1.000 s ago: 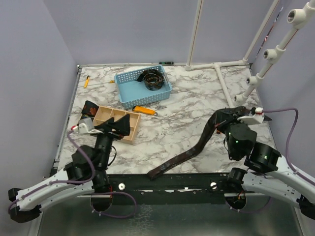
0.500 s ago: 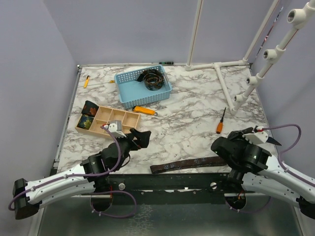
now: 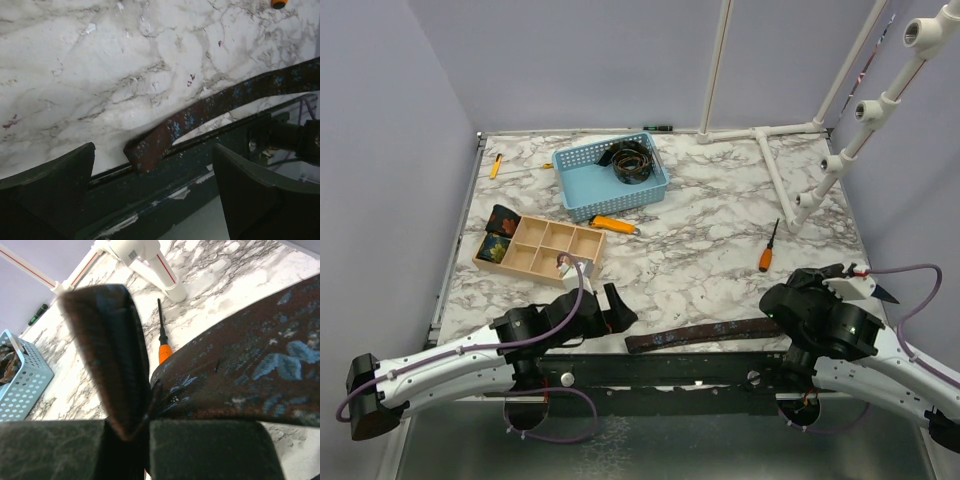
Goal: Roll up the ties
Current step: Flatten out the tie at the center of the board.
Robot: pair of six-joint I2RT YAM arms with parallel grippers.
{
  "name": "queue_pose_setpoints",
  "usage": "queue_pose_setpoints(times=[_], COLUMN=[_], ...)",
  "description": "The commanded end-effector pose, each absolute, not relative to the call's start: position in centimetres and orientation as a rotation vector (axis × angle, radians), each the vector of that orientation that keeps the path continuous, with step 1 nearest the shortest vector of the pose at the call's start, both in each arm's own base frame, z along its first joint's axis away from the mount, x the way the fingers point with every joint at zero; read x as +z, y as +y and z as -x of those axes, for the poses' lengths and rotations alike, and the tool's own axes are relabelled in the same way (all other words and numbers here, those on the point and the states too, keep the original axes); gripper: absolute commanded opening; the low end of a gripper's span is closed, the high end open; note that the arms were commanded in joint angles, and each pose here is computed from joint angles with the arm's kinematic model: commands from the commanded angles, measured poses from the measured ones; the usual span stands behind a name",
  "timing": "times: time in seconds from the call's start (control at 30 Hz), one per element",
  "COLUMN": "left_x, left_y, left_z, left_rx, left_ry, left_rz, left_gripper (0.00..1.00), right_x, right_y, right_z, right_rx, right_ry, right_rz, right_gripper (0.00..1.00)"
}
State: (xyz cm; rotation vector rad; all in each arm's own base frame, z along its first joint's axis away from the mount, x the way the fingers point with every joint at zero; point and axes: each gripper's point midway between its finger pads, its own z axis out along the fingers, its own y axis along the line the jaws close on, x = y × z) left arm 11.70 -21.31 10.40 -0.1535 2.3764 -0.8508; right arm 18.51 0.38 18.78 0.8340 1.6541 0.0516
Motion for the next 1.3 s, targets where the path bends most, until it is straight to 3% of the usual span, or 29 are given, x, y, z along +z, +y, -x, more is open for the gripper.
queue_pose_setpoints(times=[0.0, 0.1, 0.17, 0.4, 0.57, 0.73, 1.1, 1.27], left_x=[10.0, 8.4, 7.6, 5.5, 4.6, 3.6, 3.7, 3.1], left_y=[-22.3, -23.5, -23.7, -24.0, -23.8, -23.4, -24.5, -24.4], left_z=[-8.3, -7.3, -7.4, -7.1, -7.9, -8.4, -7.9, -7.5], left_rx=[-1.038, -1.142, -1.133, -1.087, -1.073, -1.092, -1.186, -1.179], left_ry=[2.498, 2.529, 2.539, 2.63, 2.629, 2.633, 2.632, 2.659], left_rz=[0.16, 0.17, 0.176, 0.146, 0.167, 0.219, 0.138, 0.113], left_gripper=[0.96, 0.79, 0.72, 0.76, 0.6, 0.51, 0.49, 0.4], right_x=[19.1, 19.2, 19.3, 19.3, 19.3, 19.3, 19.3, 19.4], right_y=[0.8, 0.8, 0.9, 1.0, 1.1, 1.4, 1.5, 1.5], right_z=[-19.1, -19.2, -19.2, -19.2, -19.2, -19.3, -19.3, -19.3], right_rx=[0.062, 0.063, 0.063, 0.067, 0.075, 0.08, 0.079, 0.08], right_ry=[1.626, 1.625, 1.627, 1.635, 1.637, 1.645, 1.649, 1.65], right_rz=[-0.794, -0.786, -0.783, -0.774, -0.768, -0.753, -0.748, -0.747], right_gripper=[0.0, 0.0, 0.0, 0.0, 0.0, 0.0, 0.0, 0.0])
